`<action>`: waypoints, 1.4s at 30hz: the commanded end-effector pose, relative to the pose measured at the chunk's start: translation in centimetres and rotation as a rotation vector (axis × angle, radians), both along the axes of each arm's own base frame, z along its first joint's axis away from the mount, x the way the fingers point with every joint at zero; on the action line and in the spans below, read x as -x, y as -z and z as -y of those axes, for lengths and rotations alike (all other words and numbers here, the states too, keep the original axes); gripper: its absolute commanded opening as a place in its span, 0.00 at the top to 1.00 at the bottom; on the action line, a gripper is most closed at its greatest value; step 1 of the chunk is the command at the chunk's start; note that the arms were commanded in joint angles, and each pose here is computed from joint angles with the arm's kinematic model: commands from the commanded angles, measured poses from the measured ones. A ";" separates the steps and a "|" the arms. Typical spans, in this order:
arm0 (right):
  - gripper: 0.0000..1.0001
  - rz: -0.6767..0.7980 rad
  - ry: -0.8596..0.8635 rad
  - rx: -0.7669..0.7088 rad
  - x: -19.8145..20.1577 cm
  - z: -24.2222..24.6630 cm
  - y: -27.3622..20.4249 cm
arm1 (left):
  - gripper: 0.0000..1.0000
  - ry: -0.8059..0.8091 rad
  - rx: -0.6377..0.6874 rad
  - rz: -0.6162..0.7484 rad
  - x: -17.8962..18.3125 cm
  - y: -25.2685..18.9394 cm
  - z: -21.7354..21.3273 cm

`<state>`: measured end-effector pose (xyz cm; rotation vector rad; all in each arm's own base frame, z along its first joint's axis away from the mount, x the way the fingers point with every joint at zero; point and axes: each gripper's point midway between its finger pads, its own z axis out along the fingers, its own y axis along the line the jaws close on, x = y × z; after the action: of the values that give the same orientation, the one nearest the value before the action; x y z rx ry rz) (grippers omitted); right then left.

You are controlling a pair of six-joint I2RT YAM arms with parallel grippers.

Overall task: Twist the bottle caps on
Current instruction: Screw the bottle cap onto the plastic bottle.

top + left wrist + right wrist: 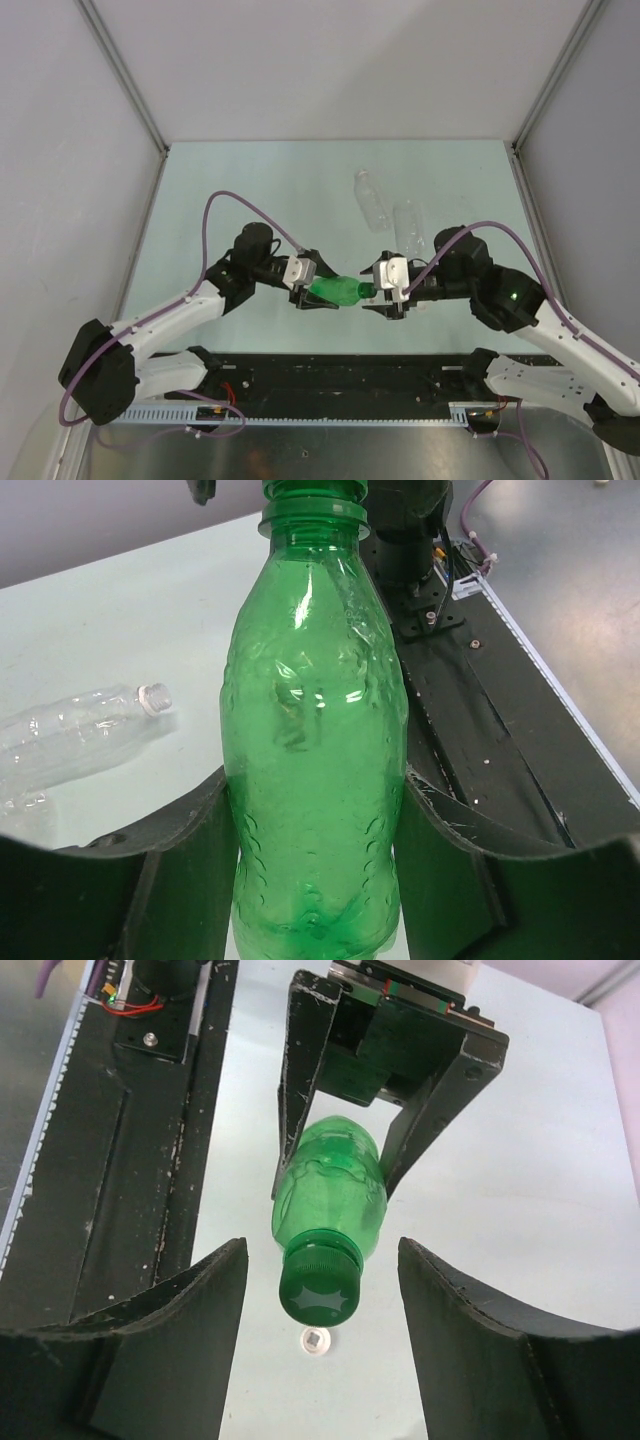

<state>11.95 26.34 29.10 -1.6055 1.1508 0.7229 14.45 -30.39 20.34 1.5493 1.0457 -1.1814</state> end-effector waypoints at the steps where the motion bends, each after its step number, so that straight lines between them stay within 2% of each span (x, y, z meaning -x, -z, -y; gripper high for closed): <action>1: 0.34 0.026 0.058 -0.018 -0.3 0.6 -1.7 | 1.00 -0.008 0.035 0.065 -0.7 -2.0 0.3; 16: 0.46 0.005 0.108 0.010 -0.2 1.3 -1.1 | 1.00 0.008 0.038 0.059 -0.5 -2.3 0.3; 26: 0.76 -0.037 0.122 0.019 -0.1 1.0 -0.7 | 1.00 -0.013 0.033 0.059 -1.0 -2.4 0.5; 30: 0.81 -0.087 0.155 0.023 -0.2 0.9 -0.4 | 1.00 -0.060 0.035 0.082 -2.0 -3.0 0.6; 36: 0.92 -0.216 0.285 0.030 -1.6 0.3 0.7 | 1.00 -0.214 0.038 0.125 -5.2 -5.2 1.0; 42: 0.99 -0.307 0.358 -0.002 -2.5 -0.8 0.9 | 1.00 -0.270 0.025 0.241 -6.0 -5.8 1.5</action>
<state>15.01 25.52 28.40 -1.3330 1.5273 0.6318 17.24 -30.79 21.08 1.5140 1.1476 -1.0291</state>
